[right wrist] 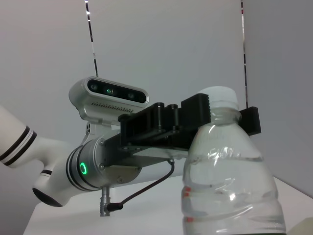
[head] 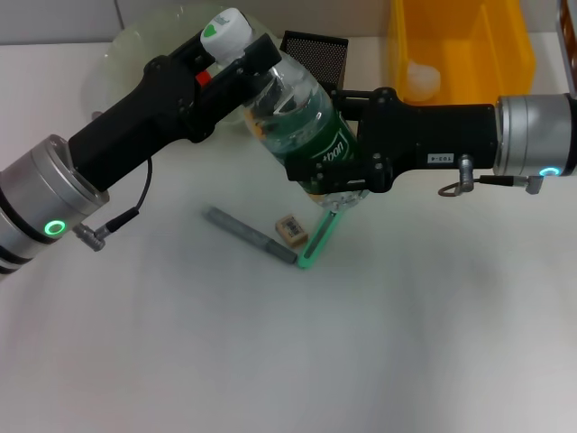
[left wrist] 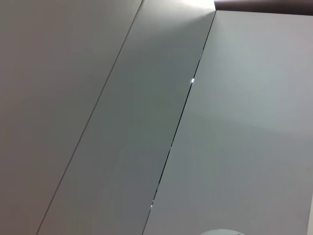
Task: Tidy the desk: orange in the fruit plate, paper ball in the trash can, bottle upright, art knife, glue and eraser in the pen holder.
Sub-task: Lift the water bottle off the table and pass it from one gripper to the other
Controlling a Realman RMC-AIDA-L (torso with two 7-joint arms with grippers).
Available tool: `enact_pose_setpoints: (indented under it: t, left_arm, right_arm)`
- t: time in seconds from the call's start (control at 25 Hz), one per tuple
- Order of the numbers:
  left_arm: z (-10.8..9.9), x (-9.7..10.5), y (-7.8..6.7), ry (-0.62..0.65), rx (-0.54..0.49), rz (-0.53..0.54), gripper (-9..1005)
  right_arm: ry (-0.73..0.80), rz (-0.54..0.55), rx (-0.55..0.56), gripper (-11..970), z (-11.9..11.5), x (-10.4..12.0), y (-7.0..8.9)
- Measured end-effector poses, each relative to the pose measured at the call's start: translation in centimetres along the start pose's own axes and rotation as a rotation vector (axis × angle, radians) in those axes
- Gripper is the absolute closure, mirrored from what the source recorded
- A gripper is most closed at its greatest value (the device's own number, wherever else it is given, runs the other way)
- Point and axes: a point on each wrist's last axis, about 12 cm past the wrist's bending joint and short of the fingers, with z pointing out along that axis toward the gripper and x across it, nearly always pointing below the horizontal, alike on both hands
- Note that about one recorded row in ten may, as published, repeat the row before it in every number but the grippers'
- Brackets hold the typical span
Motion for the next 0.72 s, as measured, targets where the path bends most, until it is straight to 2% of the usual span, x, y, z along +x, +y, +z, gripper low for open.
enact_pose_setpoints:
  t: [0.32, 0.52, 0.72]
  left_arm:
    - [-0.21, -0.09, 0.14, -0.001, -0.012, 0.003, 412]
    - [-0.36, -0.1, 0.22, -0.001, -0.021, -0.002, 556]
    - [-0.44, -0.21, 0.32, -0.008, -0.03, -0.004, 560]
  right_arm:
    - [0.0, 0.002, -0.001, 198, 0.03, 0.03, 0.02]
    - [-0.001, 0.002, -0.001, 198, 0.02, 0.03, 0.02]
    - [-0.014, 0.012, -0.004, 198, 0.06, -0.06, 0.08]
